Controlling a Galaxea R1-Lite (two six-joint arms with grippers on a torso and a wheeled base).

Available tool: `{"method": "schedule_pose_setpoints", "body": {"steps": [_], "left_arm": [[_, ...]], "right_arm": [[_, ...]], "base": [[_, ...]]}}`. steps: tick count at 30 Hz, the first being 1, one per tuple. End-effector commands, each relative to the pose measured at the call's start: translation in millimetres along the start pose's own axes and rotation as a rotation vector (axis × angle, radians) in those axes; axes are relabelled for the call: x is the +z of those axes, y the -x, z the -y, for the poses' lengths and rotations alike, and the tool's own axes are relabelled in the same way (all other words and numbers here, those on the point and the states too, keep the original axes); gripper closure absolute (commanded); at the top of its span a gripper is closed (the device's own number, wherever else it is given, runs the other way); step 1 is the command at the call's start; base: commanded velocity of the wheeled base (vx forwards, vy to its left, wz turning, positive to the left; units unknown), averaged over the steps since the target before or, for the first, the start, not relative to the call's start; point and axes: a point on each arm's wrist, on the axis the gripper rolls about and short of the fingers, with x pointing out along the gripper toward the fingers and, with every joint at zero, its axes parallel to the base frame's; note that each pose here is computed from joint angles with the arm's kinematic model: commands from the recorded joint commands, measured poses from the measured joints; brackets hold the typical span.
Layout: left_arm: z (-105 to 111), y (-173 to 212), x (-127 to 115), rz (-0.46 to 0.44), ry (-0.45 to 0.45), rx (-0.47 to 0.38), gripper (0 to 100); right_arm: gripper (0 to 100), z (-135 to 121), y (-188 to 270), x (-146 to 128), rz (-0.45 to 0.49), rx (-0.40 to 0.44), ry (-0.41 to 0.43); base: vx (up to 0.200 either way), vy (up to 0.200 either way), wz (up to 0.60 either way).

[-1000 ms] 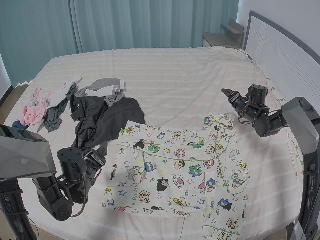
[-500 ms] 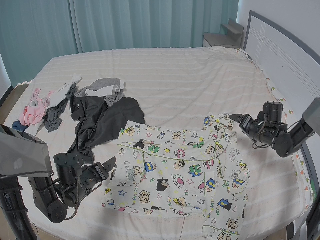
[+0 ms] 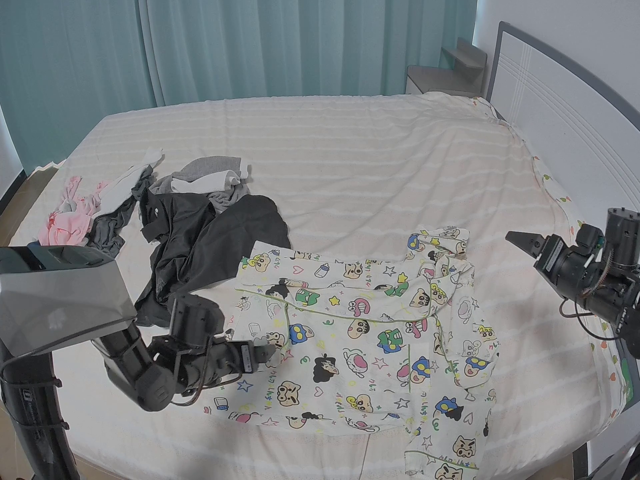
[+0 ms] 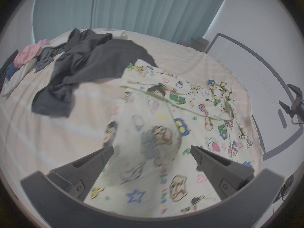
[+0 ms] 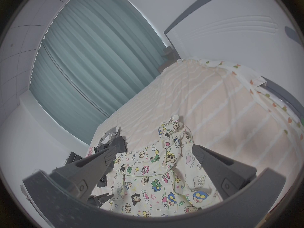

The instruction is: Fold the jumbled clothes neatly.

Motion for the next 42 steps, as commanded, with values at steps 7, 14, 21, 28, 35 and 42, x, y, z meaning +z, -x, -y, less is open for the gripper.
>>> {"method": "schedule_pose_setpoints", "body": {"steps": [7, 14, 21, 28, 35, 42], "left_arm": [[66, -30, 22, -0.024, -0.102, -0.058, 0], [66, -40, 13, -0.055, -0.241, 0.025, 0], [71, -54, 0, -0.058, -0.32, 0.086, 0], [72, -62, -7, -0.053, -0.403, 0.15, 0], [68, -67, -7, -0.024, -0.463, 0.214, 100], [62, -68, -5, -0.011, -0.506, 0.263, 100]], "right_arm": [[0, -8, 99, 6, 0.154, 0.046, 0.019], [0, -9, 112, 6, 0.139, 0.051, 0.021], [0, -8, 112, 4, 0.134, 0.049, 0.023], [0, -8, 112, 4, 0.131, 0.048, 0.023], [0, -7, 112, 2, 0.118, 0.054, 0.024], [0, -7, 112, 2, 0.117, 0.055, 0.024]], "base": [[0.0, 0.0, 0.0], [0.0, 0.0, 0.0], [0.0, 0.0, 0.0], [0.0, 0.0, 0.0], [0.0, 0.0, 0.0], [0.0, 0.0, 0.0]]}}
